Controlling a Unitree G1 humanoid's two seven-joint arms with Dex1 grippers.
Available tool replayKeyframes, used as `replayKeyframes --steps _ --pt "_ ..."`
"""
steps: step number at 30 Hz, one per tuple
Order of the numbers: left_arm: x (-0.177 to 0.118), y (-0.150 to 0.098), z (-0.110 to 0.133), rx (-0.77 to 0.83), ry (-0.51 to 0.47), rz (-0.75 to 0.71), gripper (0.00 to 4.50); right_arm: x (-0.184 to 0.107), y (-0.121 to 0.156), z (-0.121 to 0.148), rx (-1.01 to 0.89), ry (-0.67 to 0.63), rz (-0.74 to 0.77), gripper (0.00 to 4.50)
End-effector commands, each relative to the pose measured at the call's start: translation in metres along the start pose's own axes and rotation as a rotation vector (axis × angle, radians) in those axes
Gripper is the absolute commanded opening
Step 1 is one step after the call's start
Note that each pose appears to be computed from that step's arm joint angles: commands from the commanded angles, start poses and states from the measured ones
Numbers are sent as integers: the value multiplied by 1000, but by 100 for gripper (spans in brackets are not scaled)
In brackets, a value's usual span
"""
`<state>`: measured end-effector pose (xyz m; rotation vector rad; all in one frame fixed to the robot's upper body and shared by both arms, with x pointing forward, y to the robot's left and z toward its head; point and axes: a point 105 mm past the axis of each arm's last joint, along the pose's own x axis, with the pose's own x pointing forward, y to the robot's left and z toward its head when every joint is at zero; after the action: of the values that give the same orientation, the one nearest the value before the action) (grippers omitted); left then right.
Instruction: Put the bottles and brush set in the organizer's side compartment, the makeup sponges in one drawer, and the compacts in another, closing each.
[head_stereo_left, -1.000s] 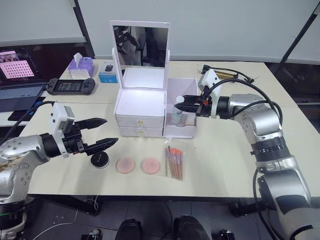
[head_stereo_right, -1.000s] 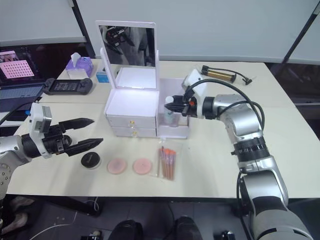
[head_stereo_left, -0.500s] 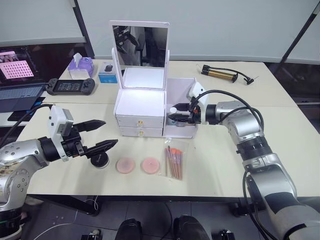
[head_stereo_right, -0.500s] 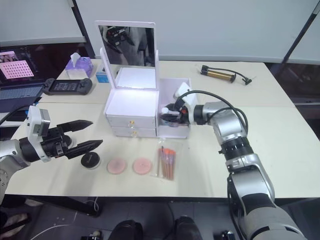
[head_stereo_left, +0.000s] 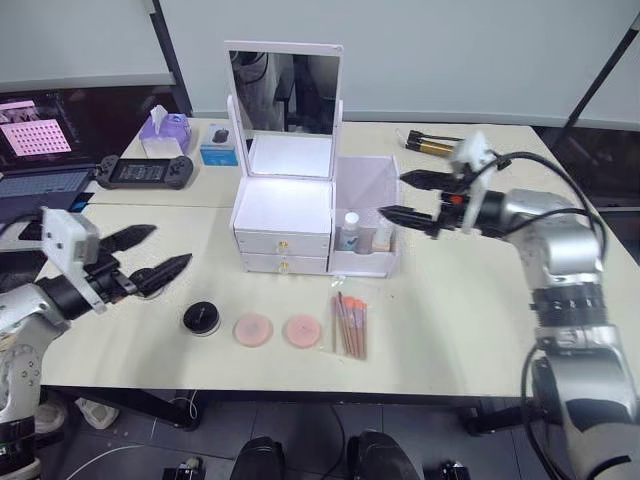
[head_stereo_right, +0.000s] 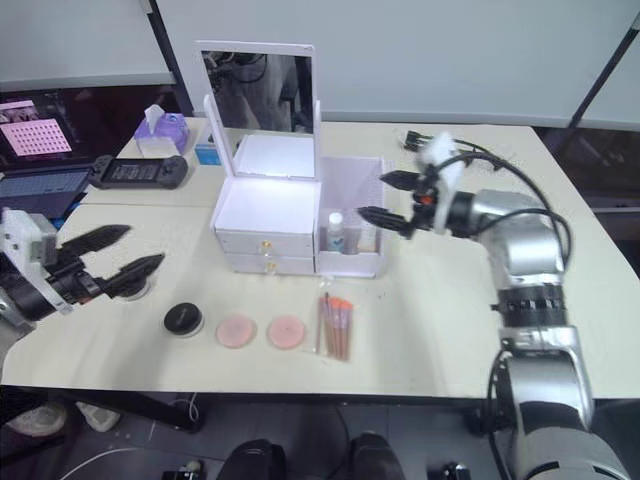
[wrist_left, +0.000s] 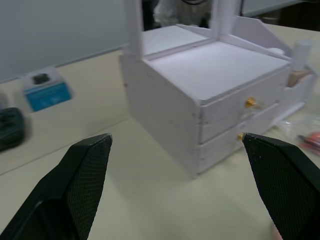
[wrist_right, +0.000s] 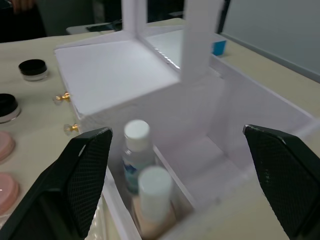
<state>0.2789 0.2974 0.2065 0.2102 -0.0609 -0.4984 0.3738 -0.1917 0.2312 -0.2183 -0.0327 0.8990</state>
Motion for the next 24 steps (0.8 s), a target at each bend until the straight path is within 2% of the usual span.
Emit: replayKeyframes --steps 1,6,11,16,24 --pt "-24 24 3 40 -6 107 450 -36 -15 18 -6 -130 -74 447" --pt "-63 56 -15 13 49 266 450 -85 -33 -23 2 -39 -212 447" --pt "-80 61 -18 0 50 308 450 -110 -40 -47 9 6 -283 447" --pt "-65 45 -5 49 35 222 450 -94 -35 -37 11 -27 -232 447" --pt "3 -21 37 30 -2 -88 450 -54 5 -5 13 58 34 447"
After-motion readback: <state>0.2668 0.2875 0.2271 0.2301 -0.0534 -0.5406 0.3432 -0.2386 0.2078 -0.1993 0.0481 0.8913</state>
